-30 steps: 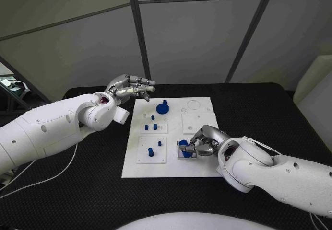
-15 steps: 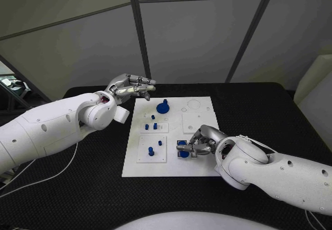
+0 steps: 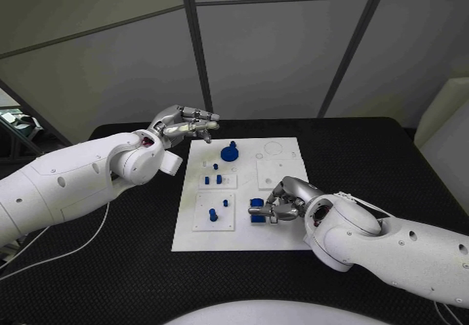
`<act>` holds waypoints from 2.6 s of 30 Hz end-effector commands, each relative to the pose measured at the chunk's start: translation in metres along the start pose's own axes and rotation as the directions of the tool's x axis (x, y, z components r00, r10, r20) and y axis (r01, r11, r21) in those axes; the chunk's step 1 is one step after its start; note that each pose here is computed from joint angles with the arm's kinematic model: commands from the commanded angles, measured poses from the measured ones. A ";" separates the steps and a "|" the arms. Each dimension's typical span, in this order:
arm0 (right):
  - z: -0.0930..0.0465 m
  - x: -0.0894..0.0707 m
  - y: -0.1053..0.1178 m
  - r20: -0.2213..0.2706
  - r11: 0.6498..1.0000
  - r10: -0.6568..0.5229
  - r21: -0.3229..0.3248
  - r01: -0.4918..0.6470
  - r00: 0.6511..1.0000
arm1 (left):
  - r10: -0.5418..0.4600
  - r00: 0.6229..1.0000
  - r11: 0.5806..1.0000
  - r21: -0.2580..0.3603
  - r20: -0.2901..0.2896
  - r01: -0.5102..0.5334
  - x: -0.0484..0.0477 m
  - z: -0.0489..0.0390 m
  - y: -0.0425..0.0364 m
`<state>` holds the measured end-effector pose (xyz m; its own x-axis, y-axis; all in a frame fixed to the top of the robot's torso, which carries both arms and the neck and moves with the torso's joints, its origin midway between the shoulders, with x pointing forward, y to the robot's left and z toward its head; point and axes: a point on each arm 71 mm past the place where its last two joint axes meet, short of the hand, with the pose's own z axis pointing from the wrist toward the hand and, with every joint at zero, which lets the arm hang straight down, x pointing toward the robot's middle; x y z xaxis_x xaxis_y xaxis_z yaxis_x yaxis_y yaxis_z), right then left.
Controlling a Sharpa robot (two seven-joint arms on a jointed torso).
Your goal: Assemble the parts on the task board
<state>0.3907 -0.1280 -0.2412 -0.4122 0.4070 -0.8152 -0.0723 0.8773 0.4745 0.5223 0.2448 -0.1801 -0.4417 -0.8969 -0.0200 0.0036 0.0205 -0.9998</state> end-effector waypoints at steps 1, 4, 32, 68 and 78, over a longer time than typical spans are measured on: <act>-0.003 -0.003 0.003 0.027 0.999 -0.022 -0.038 0.023 0.999 | -0.007 1.000 1.000 0.005 -0.009 0.007 0.0007 0.0001 -0.0015; -0.005 -0.004 0.002 0.021 0.999 -0.034 -0.042 0.035 0.999 | -0.007 1.000 1.000 0.005 -0.008 0.007 0.0003 -0.0001 -0.0014; -0.004 -0.010 -0.003 0.082 0.997 -0.047 -0.060 0.052 0.996 | -0.006 1.000 1.000 0.003 -0.005 0.006 -0.0010 -0.0008 -0.0012; -0.025 -0.054 -0.086 0.099 0.973 -0.204 0.126 0.191 0.974 | -0.007 1.000 1.000 0.004 -0.010 0.007 -0.0001 -0.0034 -0.0008; -0.021 -0.046 -0.085 0.071 0.971 -0.213 0.128 0.203 0.974 | -0.007 1.000 1.000 0.001 -0.009 0.007 -0.0013 -0.0040 -0.0003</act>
<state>0.3970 -0.2276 -0.2366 -0.3107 0.2556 -0.9155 -0.0285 0.9602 0.2777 0.5195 0.2486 -0.1810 -0.4411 -0.8972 -0.0204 -0.0008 0.0231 -0.9997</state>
